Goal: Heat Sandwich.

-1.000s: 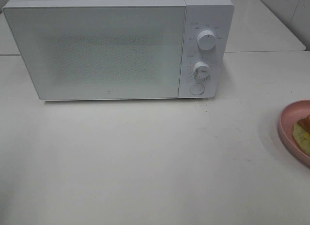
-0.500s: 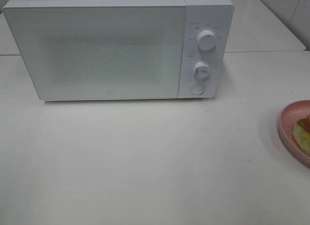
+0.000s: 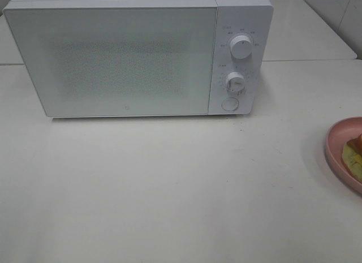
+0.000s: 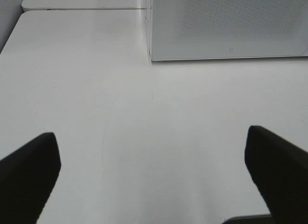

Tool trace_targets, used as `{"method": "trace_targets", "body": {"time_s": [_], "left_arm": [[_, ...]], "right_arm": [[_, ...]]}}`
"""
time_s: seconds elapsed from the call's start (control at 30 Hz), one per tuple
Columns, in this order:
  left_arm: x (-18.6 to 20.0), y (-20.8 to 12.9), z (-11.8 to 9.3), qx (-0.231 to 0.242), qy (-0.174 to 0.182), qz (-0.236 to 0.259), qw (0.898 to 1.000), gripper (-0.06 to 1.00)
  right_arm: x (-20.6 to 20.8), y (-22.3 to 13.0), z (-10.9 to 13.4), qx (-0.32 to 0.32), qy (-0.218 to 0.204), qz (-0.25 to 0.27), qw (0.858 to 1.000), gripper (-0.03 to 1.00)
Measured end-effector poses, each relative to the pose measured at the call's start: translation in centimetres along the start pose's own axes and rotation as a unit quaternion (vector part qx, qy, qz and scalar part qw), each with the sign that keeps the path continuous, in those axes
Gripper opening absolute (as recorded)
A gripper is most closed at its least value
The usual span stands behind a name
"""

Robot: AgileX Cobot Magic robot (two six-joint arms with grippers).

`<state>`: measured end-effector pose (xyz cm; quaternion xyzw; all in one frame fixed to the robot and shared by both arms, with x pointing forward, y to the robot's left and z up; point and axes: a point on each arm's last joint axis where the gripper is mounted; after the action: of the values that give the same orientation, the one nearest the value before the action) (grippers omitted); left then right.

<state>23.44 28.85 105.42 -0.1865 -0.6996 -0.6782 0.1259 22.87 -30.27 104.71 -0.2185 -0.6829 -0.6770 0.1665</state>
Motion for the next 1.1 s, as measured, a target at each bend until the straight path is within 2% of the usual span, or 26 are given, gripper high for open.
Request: {"method": "trace_targets", "body": {"time_s": [1.1], "left_arm": [[0.01,-0.01,0.00,0.000,0.000,0.000,1.000,0.99]], "right_arm": [[0.00,0.00,0.00,0.000,0.000,0.000,1.000,0.77]]}}
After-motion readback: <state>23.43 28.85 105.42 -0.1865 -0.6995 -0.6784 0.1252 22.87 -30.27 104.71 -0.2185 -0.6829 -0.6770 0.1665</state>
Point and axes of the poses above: a point on each arm's last joint axis where the gripper is mounted, x pointing back along that axis away from the gripper, z along the wrist's bending axis when the last joint is at zero, y = z × x, and after that the axes turned 1 degree about x, right-handed
